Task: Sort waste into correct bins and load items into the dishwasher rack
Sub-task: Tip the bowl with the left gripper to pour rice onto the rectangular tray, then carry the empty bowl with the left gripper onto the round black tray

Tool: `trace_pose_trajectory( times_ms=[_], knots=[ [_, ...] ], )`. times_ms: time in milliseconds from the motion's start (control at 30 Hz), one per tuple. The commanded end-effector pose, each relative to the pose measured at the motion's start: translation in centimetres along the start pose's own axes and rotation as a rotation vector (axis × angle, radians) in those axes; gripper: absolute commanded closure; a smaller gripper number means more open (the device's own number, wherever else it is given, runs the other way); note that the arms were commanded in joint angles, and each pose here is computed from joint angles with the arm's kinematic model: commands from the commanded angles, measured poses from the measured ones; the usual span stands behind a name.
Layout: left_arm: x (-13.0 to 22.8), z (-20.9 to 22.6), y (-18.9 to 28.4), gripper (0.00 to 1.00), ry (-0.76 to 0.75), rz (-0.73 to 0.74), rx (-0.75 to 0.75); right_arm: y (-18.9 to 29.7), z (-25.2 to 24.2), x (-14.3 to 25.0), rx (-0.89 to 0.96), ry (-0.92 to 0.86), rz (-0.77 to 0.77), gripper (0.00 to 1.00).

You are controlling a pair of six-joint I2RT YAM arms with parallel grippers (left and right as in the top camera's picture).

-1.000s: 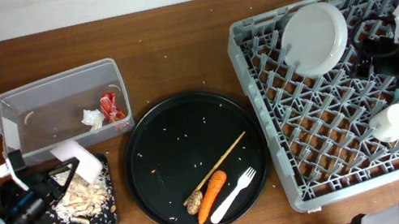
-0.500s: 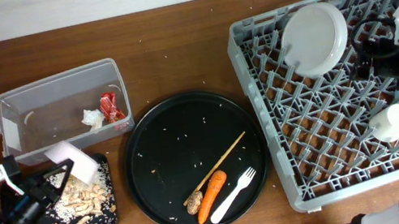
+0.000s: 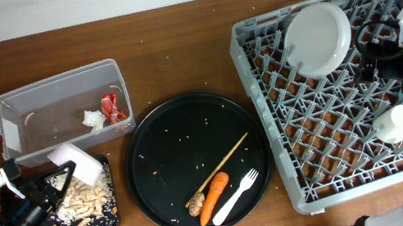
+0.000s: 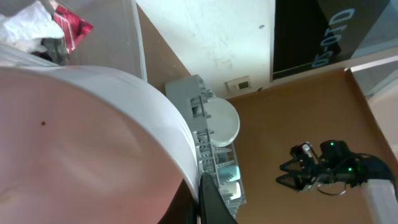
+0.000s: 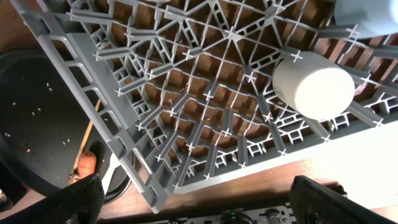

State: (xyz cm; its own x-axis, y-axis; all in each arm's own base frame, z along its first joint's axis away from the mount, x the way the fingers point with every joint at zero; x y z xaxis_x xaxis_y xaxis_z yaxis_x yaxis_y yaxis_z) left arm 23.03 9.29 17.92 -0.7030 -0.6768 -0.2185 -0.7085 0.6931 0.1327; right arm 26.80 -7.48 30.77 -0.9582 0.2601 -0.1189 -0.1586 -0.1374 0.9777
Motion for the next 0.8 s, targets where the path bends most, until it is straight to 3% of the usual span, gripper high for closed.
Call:
trace_pose_trajectory(
  times_ms=[0, 67, 100, 133, 433, 567, 767],
  knots=[
    [0.3, -0.3, 0.3, 1.0, 0.031, -0.015, 0.021, 0.1, 0.1, 0.3, 0.011, 0.015, 0.006, 0.02],
    [0.5, -1.4, 0.4, 1.0, -0.206, -0.048, 0.054, 0.1, 0.1, 0.3, 0.011, 0.015, 0.006, 0.02],
    [0.2, -0.9, 0.3, 1.0, -0.191, -0.044, 0.045, 0.1, 0.1, 0.3, 0.011, 0.015, 0.005, 0.02],
    [0.1, -0.2, 0.3, 1.0, -0.063, -0.022, 0.018, 0.1, 0.1, 0.3, 0.011, 0.015, 0.006, 0.02],
    [0.7, -1.0, -0.2, 1.0, -0.04, 0.007, 0.027, 0.1, 0.1, 0.3, 0.011, 0.015, 0.006, 0.02],
    [2.2, -3.0, -1.9, 1.0, -0.089, 0.119, 0.012, 0.1, 0.1, 0.3, 0.01, 0.014, 0.006, 0.02],
    [6.3, -6.9, -6.0, 1.0, -0.282, 0.37, 0.057, 0.1, 0.4, 0.3, -0.013, 0.012, 0.004, 0.02]
  ],
)
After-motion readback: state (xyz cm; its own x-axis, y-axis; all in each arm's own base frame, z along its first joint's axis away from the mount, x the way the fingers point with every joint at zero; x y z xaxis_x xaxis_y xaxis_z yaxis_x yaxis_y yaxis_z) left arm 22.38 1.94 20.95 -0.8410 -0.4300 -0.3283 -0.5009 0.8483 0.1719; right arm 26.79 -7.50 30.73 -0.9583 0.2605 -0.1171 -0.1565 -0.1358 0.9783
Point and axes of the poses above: each gripper's point midway between its finger pads, its own y axis back along the fingers, its own z axis along the line the jaws close on, x = y × z, the point moved 6 cm from there along y, back along the fingers, and after that the axes turned 7 degrees about y, right-handed, at the moved point
